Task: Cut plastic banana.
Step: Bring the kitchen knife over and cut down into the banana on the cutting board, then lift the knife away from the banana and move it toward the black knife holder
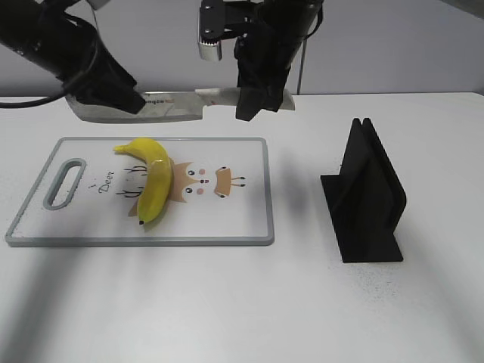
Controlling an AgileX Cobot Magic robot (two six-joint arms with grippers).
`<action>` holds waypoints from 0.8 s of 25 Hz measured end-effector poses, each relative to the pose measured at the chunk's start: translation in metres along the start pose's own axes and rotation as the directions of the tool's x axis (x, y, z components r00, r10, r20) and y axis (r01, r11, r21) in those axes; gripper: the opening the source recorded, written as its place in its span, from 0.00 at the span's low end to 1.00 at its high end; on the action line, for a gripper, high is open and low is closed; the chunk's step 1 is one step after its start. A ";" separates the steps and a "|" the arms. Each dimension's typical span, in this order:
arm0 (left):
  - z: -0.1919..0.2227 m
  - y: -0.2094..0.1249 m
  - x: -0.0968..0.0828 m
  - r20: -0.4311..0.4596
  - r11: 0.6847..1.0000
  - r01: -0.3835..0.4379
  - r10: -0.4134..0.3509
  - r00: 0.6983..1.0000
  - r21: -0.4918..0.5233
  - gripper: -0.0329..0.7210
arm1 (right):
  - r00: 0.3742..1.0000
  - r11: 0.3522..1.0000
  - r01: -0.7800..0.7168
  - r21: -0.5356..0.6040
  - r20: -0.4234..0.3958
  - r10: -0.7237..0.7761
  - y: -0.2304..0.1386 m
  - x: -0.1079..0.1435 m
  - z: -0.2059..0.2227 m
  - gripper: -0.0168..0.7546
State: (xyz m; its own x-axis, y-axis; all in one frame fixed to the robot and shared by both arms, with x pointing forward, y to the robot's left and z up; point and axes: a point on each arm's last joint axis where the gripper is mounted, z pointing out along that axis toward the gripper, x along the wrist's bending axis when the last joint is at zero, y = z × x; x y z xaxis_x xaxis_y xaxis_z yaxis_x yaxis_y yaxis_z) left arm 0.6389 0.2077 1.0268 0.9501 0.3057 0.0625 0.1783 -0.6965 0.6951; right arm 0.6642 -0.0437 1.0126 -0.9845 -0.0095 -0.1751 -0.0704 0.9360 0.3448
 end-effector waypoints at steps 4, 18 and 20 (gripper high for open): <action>-0.018 0.014 -0.004 -0.052 1.000 -0.007 0.005 0.999 -0.029 0.93 | 1.000 1.000 0.005 -0.004 0.002 -0.005 0.003 0.001 -0.002 0.23; -0.108 0.040 -0.038 -0.340 0.889 0.457 -0.427 0.838 0.010 0.86 | 0.942 0.946 -0.323 0.020 0.099 0.319 0.000 0.029 -0.073 0.23; -0.114 0.035 -0.046 -0.353 0.819 0.571 -0.519 0.779 0.055 0.85 | 0.888 0.895 -0.445 -0.017 0.119 0.444 0.003 0.032 -0.088 0.23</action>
State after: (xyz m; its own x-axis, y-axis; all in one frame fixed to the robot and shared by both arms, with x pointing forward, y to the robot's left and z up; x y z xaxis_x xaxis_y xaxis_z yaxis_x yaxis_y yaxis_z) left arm 0.5724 0.2431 1.1303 0.5570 0.8284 -0.0593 0.7026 -0.4320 0.5654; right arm 0.6186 -0.0727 1.0896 -0.8866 0.4486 -0.1124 0.3721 0.8363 0.4026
